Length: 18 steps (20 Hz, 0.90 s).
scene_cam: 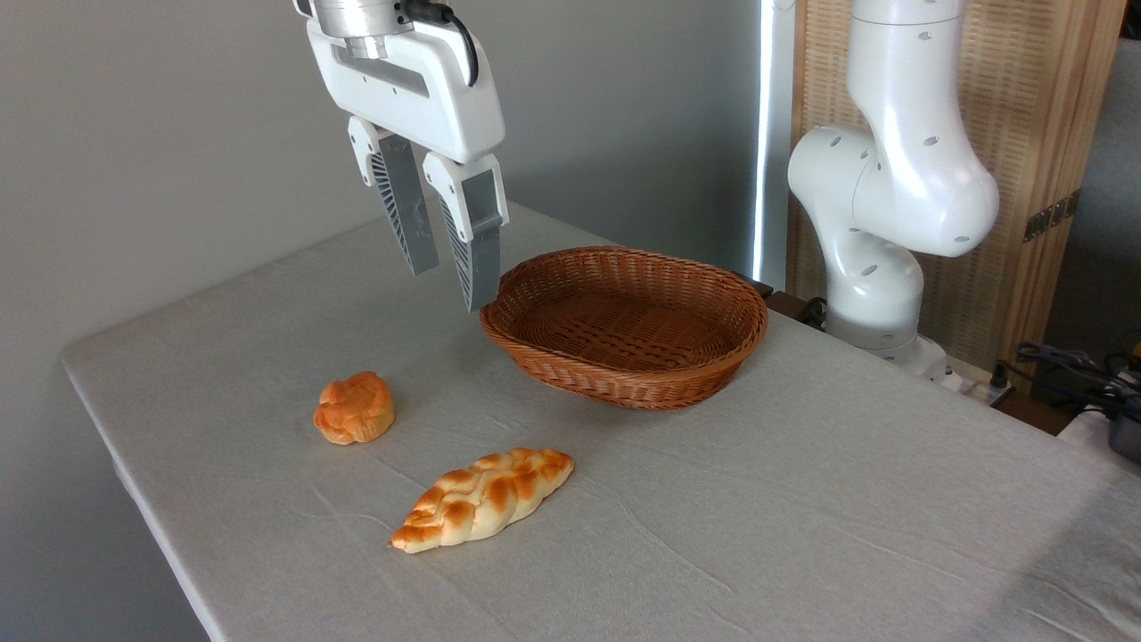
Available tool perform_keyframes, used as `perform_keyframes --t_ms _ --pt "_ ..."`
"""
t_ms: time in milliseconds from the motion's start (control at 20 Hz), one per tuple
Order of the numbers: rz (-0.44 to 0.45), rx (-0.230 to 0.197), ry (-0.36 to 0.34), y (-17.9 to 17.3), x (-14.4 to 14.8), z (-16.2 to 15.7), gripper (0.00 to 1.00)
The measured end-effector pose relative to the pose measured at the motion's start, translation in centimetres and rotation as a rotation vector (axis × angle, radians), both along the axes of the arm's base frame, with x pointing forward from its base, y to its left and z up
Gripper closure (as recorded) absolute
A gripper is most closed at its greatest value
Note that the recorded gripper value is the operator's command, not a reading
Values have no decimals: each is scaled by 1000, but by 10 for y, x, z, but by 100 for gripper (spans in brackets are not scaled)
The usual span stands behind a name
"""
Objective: Put bread into the basket
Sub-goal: 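Move the open gripper over the round golden bun and descend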
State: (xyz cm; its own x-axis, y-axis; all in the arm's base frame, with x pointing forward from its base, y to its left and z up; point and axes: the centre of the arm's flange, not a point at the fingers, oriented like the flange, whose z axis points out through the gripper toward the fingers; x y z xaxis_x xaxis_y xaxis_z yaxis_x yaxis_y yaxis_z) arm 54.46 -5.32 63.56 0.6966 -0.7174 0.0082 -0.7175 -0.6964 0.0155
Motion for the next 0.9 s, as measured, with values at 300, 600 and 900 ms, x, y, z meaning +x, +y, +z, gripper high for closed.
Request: perform_keyframes --t_ms 300,600,900 --pt "5 -8 0 2 0 1 0" --pt "23 -11 -8 12 0 4 0" --pt "13 -18 -6 6 0 4 0"
